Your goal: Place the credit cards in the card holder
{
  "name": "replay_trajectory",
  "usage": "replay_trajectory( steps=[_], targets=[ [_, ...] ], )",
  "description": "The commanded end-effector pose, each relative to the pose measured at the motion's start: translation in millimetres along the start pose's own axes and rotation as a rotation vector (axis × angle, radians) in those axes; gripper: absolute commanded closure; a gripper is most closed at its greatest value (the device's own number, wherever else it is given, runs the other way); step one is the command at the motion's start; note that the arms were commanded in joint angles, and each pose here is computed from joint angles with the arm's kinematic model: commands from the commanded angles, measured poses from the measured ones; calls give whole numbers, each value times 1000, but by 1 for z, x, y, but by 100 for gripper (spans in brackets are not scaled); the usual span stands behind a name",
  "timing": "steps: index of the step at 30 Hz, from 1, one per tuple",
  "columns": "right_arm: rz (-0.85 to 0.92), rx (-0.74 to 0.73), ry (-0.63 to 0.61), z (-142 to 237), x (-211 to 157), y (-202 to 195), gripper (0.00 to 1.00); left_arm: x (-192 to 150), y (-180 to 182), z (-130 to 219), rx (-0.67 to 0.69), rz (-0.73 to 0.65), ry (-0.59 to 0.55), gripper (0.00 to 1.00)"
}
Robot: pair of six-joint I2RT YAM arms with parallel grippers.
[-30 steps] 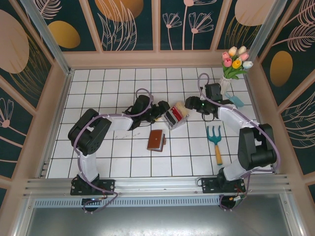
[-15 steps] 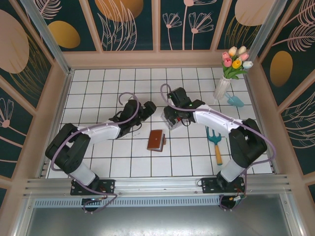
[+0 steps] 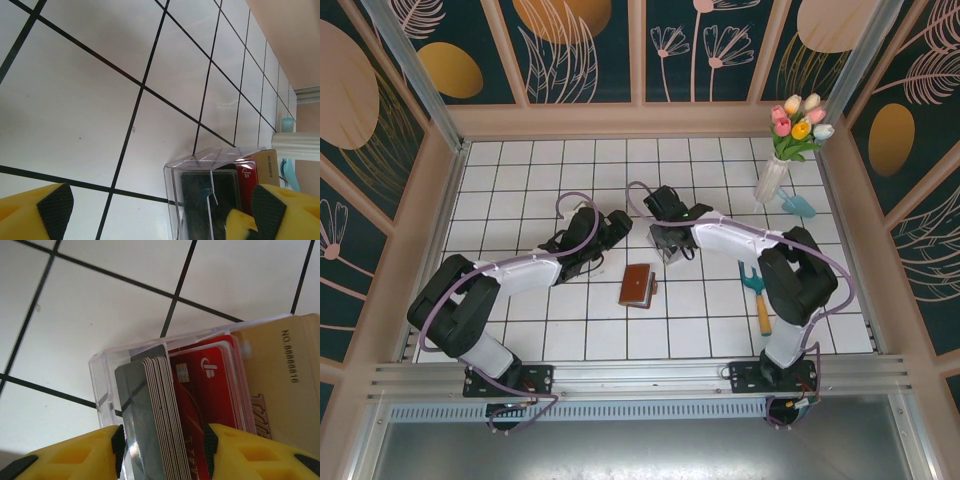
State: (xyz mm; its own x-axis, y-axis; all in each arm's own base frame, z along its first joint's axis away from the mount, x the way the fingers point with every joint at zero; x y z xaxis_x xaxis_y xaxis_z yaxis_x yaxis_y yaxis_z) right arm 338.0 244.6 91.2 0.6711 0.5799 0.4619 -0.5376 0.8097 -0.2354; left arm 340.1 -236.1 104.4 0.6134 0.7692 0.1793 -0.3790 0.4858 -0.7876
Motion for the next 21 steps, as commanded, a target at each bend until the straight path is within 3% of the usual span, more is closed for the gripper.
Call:
replay_trajectory(
  steps=[1, 9, 21],
  targets=[
    [46, -68, 34, -3, -2, -3, 52, 2, 2, 1, 7, 9, -4, 6],
    [104, -202, 55, -8, -5, -9, 52, 1, 4, 1, 13, 7, 3, 6],
    [113, -251, 22, 7, 4, -20, 57, -3, 3, -6, 21, -3, 25, 6]
  ],
)
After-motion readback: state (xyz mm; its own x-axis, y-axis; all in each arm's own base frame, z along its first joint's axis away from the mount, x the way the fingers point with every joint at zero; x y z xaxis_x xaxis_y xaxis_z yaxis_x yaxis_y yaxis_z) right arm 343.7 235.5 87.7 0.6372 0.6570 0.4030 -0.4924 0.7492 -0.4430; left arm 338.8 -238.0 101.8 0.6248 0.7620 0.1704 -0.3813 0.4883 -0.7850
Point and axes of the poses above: each hand's point on the last joint's axis, 136 mm out from that joint toward the fingers, its own z axis back along the fingers, its own y axis along the line the jaws close on, x = y × z, the point moved 2 cm from there along z, back along the fingers, and after that the axes turned 13 degrees about z, right-handed, at the moved point
